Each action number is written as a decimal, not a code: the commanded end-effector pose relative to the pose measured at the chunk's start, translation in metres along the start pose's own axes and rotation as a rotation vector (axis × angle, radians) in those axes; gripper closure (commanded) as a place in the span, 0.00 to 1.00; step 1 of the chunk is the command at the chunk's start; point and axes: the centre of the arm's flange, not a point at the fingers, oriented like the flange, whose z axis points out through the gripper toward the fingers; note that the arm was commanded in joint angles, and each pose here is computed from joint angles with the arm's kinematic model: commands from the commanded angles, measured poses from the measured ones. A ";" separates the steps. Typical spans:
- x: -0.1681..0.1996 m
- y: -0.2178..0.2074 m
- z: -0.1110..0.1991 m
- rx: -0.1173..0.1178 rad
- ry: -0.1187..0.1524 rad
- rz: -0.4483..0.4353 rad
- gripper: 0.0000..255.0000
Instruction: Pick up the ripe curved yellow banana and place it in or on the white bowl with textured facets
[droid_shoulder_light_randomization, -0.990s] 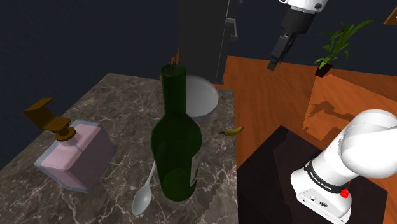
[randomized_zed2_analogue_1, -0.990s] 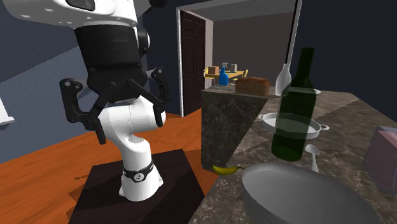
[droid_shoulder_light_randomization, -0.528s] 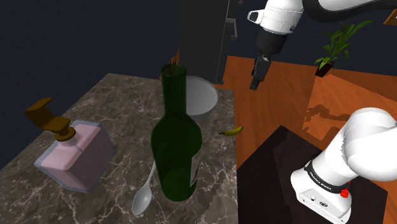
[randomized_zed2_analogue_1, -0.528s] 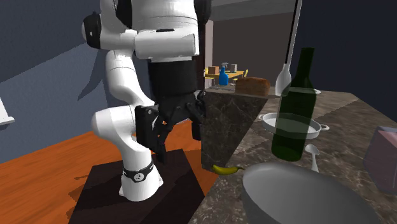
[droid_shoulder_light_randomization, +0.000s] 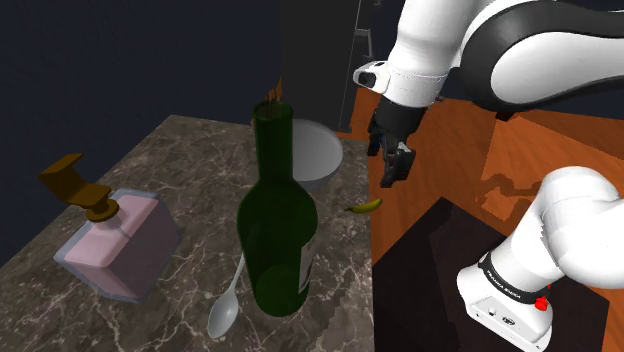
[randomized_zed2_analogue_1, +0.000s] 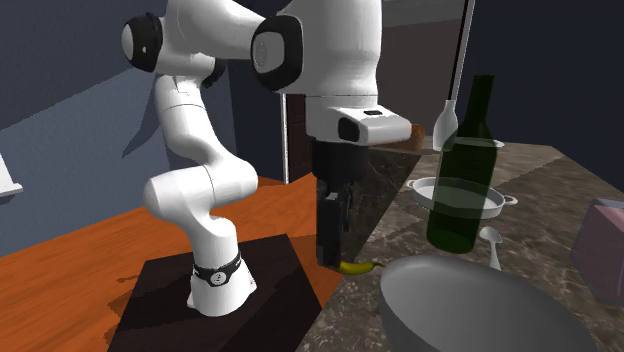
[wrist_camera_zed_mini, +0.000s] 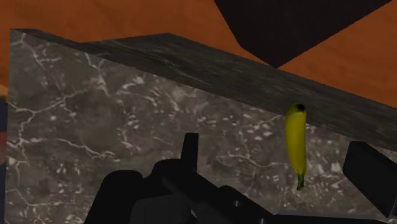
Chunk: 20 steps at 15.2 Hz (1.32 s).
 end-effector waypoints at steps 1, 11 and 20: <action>0.011 -0.021 0.013 -0.010 -0.007 -0.109 0.00; 0.019 -0.046 0.069 -0.021 -0.016 -0.226 0.00; 0.019 -0.046 0.069 -0.021 -0.016 -0.226 1.00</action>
